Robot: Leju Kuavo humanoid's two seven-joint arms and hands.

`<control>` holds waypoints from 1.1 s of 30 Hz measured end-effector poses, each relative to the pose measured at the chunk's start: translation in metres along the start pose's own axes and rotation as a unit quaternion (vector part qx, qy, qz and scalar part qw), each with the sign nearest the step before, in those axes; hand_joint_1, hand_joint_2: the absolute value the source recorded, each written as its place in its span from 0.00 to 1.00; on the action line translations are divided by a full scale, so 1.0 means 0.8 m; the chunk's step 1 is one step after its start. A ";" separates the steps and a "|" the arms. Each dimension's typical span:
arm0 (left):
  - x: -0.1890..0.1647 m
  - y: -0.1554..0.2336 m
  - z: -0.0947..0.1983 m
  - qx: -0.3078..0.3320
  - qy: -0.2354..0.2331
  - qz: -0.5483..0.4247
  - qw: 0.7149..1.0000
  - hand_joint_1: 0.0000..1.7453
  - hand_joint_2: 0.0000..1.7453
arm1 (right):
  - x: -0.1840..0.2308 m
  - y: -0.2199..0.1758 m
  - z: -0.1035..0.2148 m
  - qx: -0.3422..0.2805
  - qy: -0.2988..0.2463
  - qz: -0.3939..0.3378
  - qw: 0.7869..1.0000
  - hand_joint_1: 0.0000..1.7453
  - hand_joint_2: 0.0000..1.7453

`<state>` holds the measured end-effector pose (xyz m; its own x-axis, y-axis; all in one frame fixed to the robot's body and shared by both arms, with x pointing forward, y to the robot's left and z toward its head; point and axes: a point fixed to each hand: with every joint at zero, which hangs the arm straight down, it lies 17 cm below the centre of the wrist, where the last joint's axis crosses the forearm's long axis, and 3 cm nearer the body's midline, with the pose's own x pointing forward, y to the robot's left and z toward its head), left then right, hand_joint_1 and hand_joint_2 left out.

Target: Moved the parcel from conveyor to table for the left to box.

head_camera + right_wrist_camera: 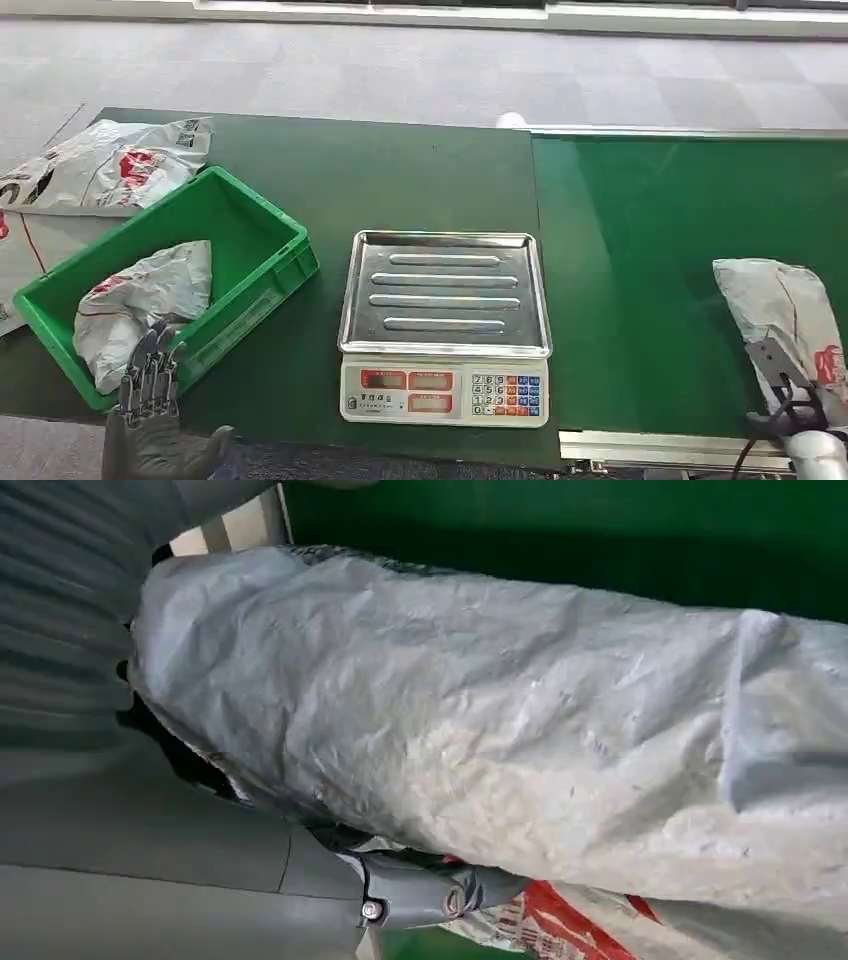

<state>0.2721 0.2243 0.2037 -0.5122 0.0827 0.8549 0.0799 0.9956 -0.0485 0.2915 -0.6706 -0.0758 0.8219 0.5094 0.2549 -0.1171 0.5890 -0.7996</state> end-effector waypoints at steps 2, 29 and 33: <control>-0.002 0.005 0.001 0.004 0.000 0.000 1.000 0.00 1.00 | -0.004 0.011 0.000 0.023 0.004 -0.006 1.000 1.00 1.00; -0.003 0.010 0.007 0.013 0.006 -0.026 1.000 0.00 1.00 | 0.094 0.000 0.003 -0.014 -0.103 -0.100 0.989 1.00 1.00; 0.000 0.011 0.006 0.018 0.001 -0.029 0.999 0.00 1.00 | 0.179 -0.054 0.030 -0.077 -0.197 -0.170 0.962 1.00 1.00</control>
<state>0.2683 0.2333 0.2008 -0.5129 0.0243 0.8581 0.0189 0.9997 -0.0170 0.4007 -0.6083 0.0081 0.5186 0.5203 0.6785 0.2300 0.6794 -0.6968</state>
